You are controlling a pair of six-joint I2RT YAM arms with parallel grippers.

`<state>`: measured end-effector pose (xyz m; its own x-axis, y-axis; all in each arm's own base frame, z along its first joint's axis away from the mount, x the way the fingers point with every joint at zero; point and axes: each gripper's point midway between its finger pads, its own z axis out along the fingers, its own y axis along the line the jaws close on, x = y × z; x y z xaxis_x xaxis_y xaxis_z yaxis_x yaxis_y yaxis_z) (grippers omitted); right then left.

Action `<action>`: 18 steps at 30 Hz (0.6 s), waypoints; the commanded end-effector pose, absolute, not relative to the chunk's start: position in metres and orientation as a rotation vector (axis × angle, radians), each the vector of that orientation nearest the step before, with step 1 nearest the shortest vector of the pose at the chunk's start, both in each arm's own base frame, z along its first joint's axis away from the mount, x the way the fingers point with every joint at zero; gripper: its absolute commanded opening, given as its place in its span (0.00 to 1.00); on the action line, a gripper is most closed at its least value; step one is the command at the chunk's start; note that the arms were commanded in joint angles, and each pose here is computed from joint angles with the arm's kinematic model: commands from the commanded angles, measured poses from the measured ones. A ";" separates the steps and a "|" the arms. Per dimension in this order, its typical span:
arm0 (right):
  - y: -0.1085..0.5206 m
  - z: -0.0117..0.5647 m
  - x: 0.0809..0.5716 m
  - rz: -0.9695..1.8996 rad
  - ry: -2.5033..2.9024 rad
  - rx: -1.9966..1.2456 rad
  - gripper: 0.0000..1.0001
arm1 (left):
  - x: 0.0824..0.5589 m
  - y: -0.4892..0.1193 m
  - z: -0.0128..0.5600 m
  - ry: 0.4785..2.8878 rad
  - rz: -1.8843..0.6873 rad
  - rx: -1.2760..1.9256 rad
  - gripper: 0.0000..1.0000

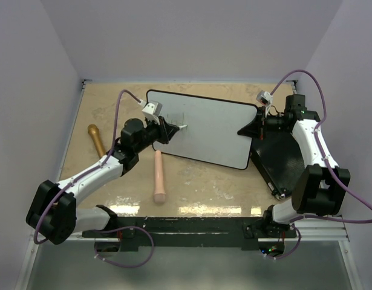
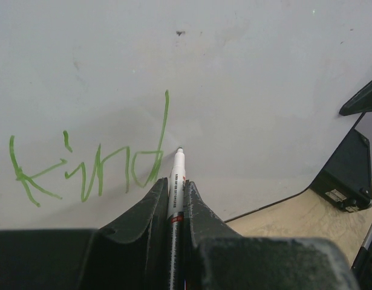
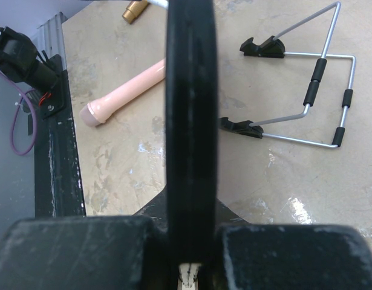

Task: Write a sentence on the whiteboard
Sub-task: Write on the whiteboard at the center of the board.

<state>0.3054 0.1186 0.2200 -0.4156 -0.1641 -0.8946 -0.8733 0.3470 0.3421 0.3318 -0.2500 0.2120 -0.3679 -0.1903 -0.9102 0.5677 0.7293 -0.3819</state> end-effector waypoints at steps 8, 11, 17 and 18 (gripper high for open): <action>0.116 0.221 0.307 1.038 1.807 -0.971 0.00 | 0.348 -0.258 0.245 1.704 -0.820 0.299 0.00; 0.116 0.221 0.307 1.038 1.807 -0.971 0.00 | 0.346 -0.261 0.243 1.708 -0.837 0.308 0.00; 0.116 0.222 0.307 1.037 1.806 -0.972 0.00 | 0.344 -0.267 0.234 1.734 -0.870 0.330 0.00; 0.116 0.222 0.307 1.036 1.805 -0.972 0.00 | 0.344 -0.267 0.232 1.743 -0.871 0.328 0.00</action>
<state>0.3055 0.1181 0.2197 -0.4185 -0.1642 -0.8932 -0.8713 0.3499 0.3440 0.3367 -0.2628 0.2203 -0.3741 -0.1823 -0.9093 0.6029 0.6972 -0.3879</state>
